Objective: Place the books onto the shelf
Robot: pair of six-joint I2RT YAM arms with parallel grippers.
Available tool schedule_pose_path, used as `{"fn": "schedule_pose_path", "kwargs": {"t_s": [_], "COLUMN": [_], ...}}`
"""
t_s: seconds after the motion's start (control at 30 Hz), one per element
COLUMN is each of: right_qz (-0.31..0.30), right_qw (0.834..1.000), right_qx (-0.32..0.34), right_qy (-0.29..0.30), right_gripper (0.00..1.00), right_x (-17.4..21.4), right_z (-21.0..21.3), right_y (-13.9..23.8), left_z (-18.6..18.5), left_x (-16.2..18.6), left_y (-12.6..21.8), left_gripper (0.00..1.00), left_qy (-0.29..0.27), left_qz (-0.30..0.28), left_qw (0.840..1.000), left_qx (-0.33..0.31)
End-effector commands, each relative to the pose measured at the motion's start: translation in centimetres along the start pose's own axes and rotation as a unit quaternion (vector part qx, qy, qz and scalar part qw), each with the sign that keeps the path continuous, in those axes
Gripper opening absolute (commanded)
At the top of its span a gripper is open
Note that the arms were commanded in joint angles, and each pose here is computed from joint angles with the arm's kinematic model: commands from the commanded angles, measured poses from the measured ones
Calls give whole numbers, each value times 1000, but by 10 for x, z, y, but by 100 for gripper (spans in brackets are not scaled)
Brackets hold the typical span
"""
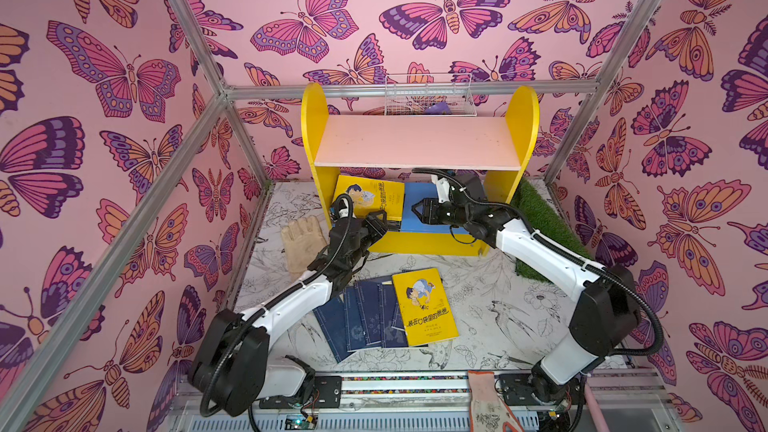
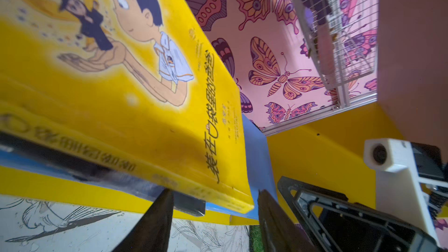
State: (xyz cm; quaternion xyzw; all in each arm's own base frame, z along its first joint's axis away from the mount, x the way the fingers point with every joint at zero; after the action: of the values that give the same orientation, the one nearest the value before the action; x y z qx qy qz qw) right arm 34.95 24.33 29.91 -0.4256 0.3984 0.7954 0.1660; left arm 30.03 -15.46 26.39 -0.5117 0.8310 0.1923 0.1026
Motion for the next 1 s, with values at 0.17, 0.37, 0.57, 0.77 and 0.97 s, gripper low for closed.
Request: {"fn": "schedule_pose_path", "kwargs": {"t_s": [0.17, 0.37, 0.57, 0.77, 0.97], "right_qz": [26, 61, 88, 109, 118], "right_qw": [998, 994, 993, 989, 986], "right_qx": [-63, -79, -38, -26, -23], "right_qy": [13, 54, 76, 100, 117], "right_gripper": [53, 53, 55, 54, 54], "right_x": [14, 25, 33, 30, 24], "right_z": [15, 34, 33, 30, 30], "right_y": [-16, -28, -34, -50, -61], "left_z": [35, 70, 81, 83, 84], "left_x": [-13, -13, -12, -13, -13], "left_y": [71, 108, 117, 117, 116], "left_gripper": [57, 57, 57, 57, 57], "left_qy": [31, 74, 91, 91, 96], "left_qz": [-87, -133, -143, -144, -141], "left_qw": [990, 971, 967, 966, 965], "left_qx": [-103, -184, -191, -196, -198]}}
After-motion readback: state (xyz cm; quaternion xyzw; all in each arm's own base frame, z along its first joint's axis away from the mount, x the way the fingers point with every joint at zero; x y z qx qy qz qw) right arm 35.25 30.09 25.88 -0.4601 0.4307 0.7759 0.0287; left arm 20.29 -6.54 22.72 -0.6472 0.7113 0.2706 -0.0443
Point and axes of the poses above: each gripper's point midway between its finger pads, its own y axis back along the fingers, its own z axis along the line the jaws close on, x = y × z, the point moved 9 cm from there along y, back along the fingers, and after that the axes turned 13 degrees about y, right-handed, at the moved point
